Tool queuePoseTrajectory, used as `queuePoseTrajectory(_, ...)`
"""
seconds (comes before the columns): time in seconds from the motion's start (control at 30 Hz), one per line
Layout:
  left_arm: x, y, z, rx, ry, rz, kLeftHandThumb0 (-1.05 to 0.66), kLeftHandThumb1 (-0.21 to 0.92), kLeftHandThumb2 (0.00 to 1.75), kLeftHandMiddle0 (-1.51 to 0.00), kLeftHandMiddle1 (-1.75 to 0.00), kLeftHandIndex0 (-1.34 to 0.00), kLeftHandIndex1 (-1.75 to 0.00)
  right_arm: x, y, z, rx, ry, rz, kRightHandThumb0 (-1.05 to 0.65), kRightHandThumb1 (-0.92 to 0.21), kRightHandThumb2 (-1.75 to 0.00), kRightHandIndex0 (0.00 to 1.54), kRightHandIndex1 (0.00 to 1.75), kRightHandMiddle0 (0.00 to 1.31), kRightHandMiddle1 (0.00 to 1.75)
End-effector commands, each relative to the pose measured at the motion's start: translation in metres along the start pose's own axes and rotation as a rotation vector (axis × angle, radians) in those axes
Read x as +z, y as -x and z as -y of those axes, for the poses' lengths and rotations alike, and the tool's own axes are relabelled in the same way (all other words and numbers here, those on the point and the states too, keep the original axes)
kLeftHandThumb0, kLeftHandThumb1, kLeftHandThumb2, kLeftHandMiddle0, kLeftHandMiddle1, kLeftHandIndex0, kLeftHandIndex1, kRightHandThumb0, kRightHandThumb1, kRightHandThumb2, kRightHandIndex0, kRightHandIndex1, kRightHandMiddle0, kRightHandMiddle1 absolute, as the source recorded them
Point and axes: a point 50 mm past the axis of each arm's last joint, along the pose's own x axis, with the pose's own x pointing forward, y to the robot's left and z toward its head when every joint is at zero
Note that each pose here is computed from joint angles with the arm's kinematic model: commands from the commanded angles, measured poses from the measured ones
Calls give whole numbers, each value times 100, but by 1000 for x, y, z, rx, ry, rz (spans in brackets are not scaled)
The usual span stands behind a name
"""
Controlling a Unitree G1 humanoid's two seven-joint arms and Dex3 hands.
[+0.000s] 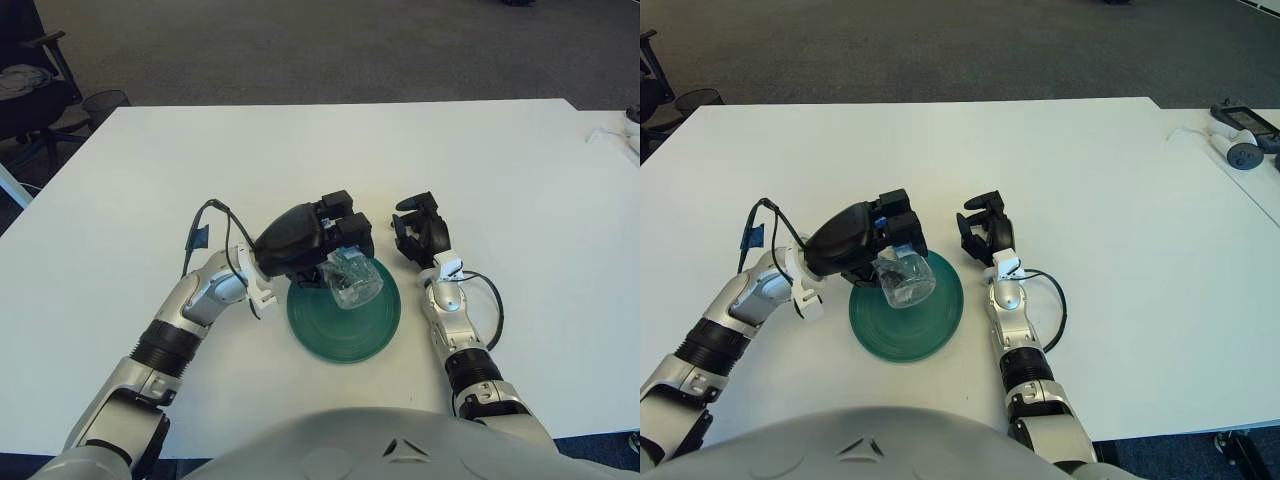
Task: Put the bottle into the plate.
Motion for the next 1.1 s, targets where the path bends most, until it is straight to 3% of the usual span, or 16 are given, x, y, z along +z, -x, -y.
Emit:
queuePoseTrajectory(0.0,-2,3,1,-17,4,-16,-1,50,107,-44,-162,-38,-175,-46,37,4,-8,24,-232,0,-92,-47,22,163,20,164)
queuePoseTrajectory(0.7,-4,6,-2,-46,-7,0,-1,43,118,-47,-170,-39,-175,-42,37,1,-13,34,-237,0,-91,-47,24,162,22,162)
queuePoseTrajectory(0.77,-4,6,-3,-38,-16,14,-1,44,118,-45,-173,-38,-174,-41,38,1,-13,35,-237,0,-91,-47,24,162,22,162)
queuePoseTrajectory(0.9,-3,7,-4,-40,-28,40,-1,57,99,-41,-174,-31,-164,-40,38,0,-10,41,-230,0,-90,-48,24,162,23,162)
queuePoseTrajectory(0.97,-3,8,-4,-66,-34,49,-22,77,71,-33,-170,-25,-170,-39,38,0,-9,42,-227,0,-90,-48,25,161,23,162)
queuePoseTrajectory(1.03,-5,10,-5,-141,-54,57,-52,84,69,-25,-162,-16,-163,-39,38,-1,-8,37,-227,0,-90,-48,25,161,23,162)
queuePoseTrajectory(1.07,-6,12,-5,-185,-66,61,-69,87,66,-16,-138,-10,-153,-39,38,-1,-7,35,-228,0,-90,-48,25,161,23,162)
